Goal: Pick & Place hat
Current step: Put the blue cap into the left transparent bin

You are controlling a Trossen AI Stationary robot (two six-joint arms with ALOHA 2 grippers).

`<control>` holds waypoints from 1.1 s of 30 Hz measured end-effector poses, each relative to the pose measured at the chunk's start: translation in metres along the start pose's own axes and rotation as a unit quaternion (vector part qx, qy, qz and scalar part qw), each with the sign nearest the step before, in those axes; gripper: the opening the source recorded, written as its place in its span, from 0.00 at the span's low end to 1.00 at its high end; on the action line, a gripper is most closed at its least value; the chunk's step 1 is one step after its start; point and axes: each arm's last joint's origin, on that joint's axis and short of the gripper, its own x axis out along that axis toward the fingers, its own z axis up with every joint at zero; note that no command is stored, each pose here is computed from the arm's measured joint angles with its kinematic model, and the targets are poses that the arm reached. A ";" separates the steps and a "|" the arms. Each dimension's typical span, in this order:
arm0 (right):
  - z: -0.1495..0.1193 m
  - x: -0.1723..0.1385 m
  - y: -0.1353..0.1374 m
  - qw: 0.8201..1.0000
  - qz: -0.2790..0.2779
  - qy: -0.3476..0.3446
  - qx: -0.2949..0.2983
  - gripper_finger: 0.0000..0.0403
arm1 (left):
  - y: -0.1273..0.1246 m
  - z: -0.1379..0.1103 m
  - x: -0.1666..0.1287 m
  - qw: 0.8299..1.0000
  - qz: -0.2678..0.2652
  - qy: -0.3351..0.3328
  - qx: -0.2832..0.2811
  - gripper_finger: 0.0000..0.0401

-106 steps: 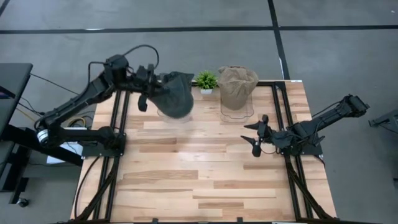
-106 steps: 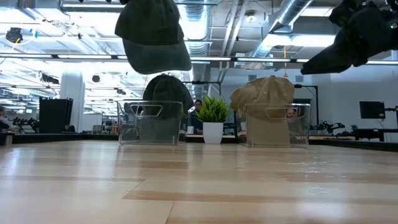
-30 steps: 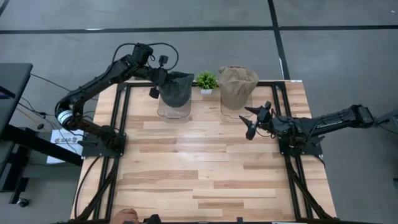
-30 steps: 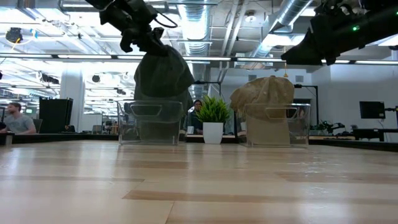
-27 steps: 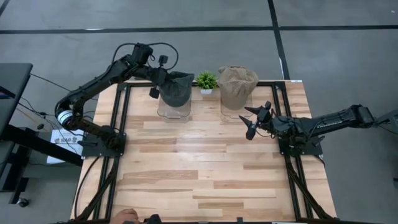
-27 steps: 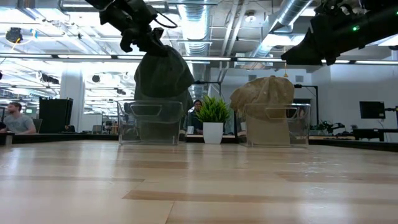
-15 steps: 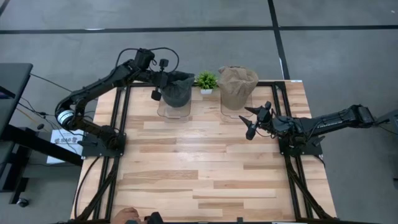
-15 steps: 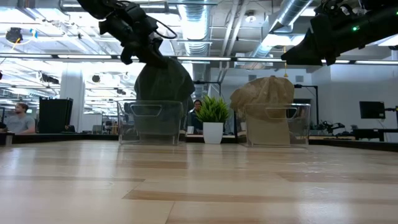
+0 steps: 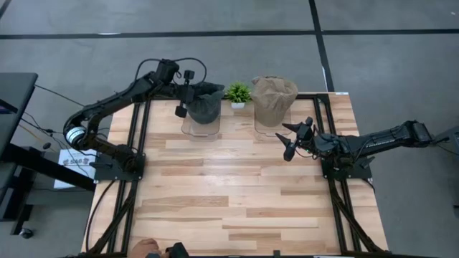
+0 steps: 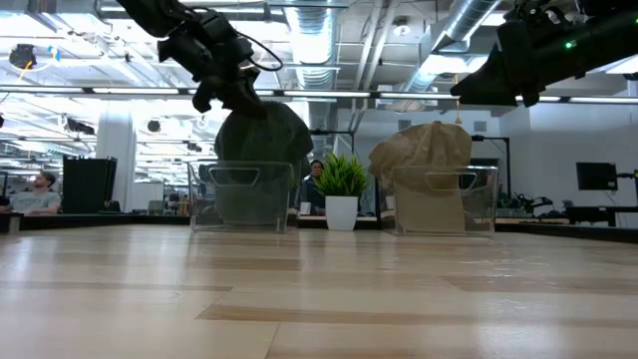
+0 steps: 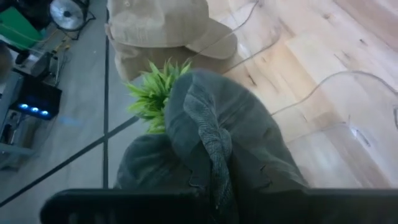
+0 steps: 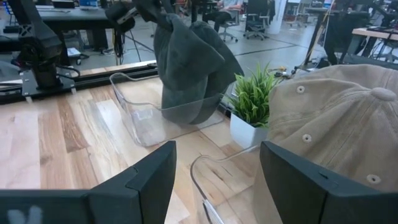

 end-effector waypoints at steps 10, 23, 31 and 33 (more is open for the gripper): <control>0.000 0.000 0.000 1.000 0.001 0.000 0.000 0.55 | -0.004 -0.004 0.004 1.000 0.002 0.002 -0.007 0.11; 0.000 0.000 0.000 1.000 0.001 0.000 0.000 0.56 | -0.004 -0.004 0.004 0.999 0.004 0.001 -0.032 0.14; 0.000 0.000 0.000 1.000 0.001 0.000 0.000 0.56 | -0.003 -0.003 0.004 0.999 0.008 -0.002 -0.047 0.21; 0.000 0.000 0.000 1.000 0.001 0.000 0.000 0.56 | -0.003 -0.003 0.003 0.999 0.009 -0.002 -0.049 0.23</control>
